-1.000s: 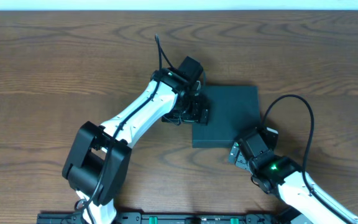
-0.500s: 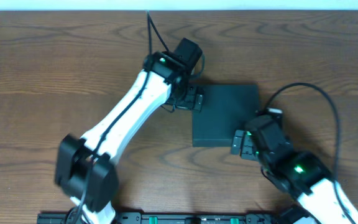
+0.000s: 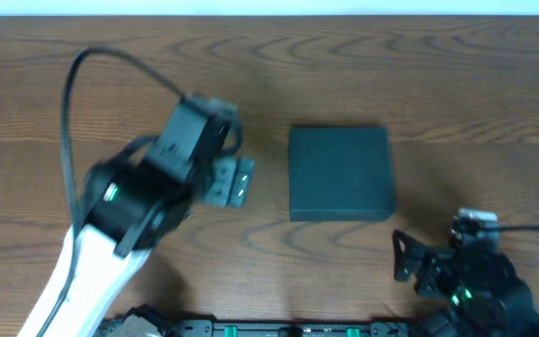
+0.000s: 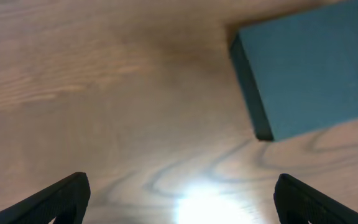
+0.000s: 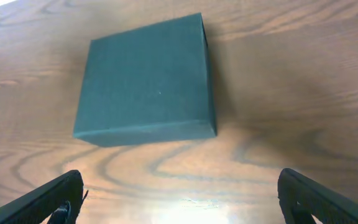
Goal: Pack container
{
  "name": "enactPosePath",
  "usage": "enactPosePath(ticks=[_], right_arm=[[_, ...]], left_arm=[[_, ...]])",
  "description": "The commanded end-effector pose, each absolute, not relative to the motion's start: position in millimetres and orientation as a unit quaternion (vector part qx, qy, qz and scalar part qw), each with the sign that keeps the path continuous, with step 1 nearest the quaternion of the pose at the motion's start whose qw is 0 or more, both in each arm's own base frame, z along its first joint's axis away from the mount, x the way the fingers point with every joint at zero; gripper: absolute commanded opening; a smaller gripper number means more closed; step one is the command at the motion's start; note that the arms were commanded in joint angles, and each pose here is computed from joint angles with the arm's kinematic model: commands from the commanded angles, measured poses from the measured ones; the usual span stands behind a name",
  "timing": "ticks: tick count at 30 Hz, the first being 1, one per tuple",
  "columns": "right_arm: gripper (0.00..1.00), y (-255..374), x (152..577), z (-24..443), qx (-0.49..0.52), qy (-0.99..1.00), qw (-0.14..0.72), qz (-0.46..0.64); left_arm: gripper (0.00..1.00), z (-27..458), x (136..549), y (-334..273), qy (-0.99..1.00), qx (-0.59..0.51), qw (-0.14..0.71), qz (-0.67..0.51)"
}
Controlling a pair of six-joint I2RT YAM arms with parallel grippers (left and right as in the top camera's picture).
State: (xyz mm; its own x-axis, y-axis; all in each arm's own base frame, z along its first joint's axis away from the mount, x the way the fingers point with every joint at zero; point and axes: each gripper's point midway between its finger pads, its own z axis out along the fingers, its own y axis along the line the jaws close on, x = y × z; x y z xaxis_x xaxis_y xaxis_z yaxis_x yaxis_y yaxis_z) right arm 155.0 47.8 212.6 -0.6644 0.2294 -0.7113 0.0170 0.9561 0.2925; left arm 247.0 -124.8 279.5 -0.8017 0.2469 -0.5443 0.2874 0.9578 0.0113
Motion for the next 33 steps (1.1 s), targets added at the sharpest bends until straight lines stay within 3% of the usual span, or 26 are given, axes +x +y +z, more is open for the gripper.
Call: enactPosePath(ticks=[1,11,25,33], right_arm=[[0.99,43,152,221,0.053,0.895,0.425,0.126],[0.99,31,156,220,0.08,0.891,0.436,0.1],[0.99,32,156,220,0.082,0.891,0.435,0.102],[0.99,-13,150,230,0.201,0.853,0.477,0.063]], left_arm=[[0.95,257,228,-106,0.947,0.145,0.286,-0.02],[0.95,219,205,-94,0.923,0.118,0.36,-0.064],[0.95,199,196,-69,0.939,0.108,0.327,-0.002],[0.95,199,196,-69,0.939,0.108,0.327,-0.002]])
